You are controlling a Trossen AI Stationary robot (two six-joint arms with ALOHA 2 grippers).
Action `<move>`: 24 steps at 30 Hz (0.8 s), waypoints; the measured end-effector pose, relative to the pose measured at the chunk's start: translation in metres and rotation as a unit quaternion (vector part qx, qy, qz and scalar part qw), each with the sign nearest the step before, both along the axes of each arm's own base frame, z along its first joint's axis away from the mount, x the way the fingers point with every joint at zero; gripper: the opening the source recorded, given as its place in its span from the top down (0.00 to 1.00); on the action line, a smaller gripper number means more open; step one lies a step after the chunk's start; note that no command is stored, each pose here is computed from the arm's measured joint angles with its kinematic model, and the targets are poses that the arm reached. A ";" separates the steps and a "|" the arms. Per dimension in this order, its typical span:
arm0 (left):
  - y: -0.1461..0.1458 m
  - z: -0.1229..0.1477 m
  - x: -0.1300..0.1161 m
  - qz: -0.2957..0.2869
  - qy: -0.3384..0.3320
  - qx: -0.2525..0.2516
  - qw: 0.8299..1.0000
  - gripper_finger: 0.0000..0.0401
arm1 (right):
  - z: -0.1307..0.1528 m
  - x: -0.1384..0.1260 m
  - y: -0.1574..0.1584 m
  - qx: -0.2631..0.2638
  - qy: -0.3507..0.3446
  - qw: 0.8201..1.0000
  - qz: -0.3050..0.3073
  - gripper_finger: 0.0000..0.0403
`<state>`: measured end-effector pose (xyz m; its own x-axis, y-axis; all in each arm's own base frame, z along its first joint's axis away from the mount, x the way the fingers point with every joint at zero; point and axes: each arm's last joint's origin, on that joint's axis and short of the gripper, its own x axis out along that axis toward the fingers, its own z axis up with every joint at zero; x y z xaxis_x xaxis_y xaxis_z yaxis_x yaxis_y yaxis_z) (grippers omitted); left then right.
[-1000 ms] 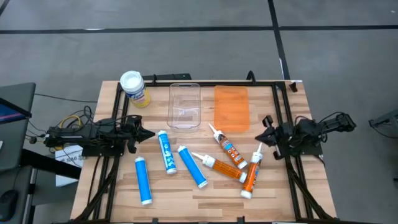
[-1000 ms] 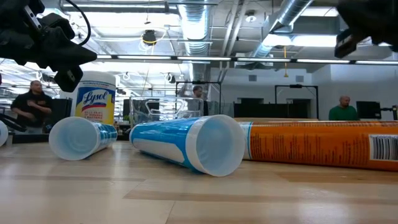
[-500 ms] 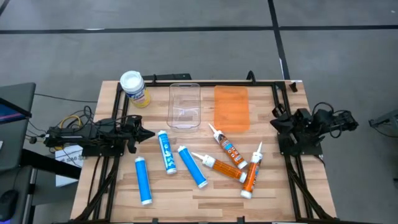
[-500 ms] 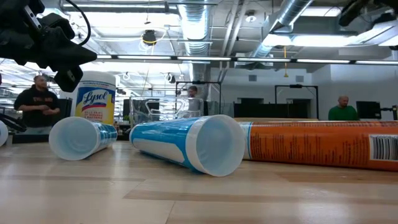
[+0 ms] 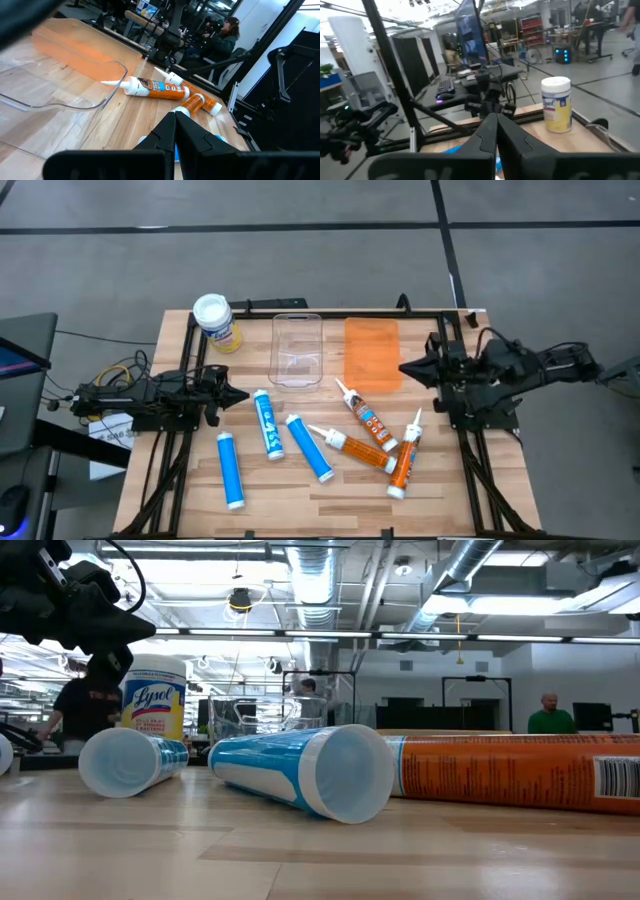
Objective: Pick & place silicon tubes, Sealant and Lysol wipes
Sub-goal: Put the middle orange sealant into the orange bin
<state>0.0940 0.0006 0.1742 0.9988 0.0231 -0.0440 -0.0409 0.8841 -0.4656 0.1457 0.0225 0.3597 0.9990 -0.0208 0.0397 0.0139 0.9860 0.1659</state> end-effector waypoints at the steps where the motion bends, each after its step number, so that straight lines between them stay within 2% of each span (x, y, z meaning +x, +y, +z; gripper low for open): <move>1: 0.000 0.000 0.000 0.000 0.000 0.000 1.000 1.00 | 0.004 0.004 0.000 0.000 0.001 1.000 -0.001 1.00; 10: 0.000 0.000 0.000 0.000 -0.001 0.000 1.000 1.00 | 0.005 0.034 -0.004 -0.021 0.053 0.998 -0.029 1.00; 15: 0.000 0.000 0.000 0.000 -0.002 0.000 1.000 1.00 | -0.005 0.042 -0.007 0.022 0.089 0.995 -0.038 1.00; 18: 0.000 0.000 0.000 0.000 -0.001 0.000 1.000 1.00 | -0.016 0.042 -0.007 0.051 0.141 0.988 -0.044 1.00; 21: 0.000 0.000 0.000 0.000 -0.001 0.000 1.000 1.00 | -0.031 0.033 -0.008 0.124 0.238 0.961 -0.069 1.00; 24: 0.000 0.000 0.000 0.000 -0.001 0.000 1.000 1.00 | -0.039 0.020 -0.008 0.236 0.325 0.910 -0.105 1.00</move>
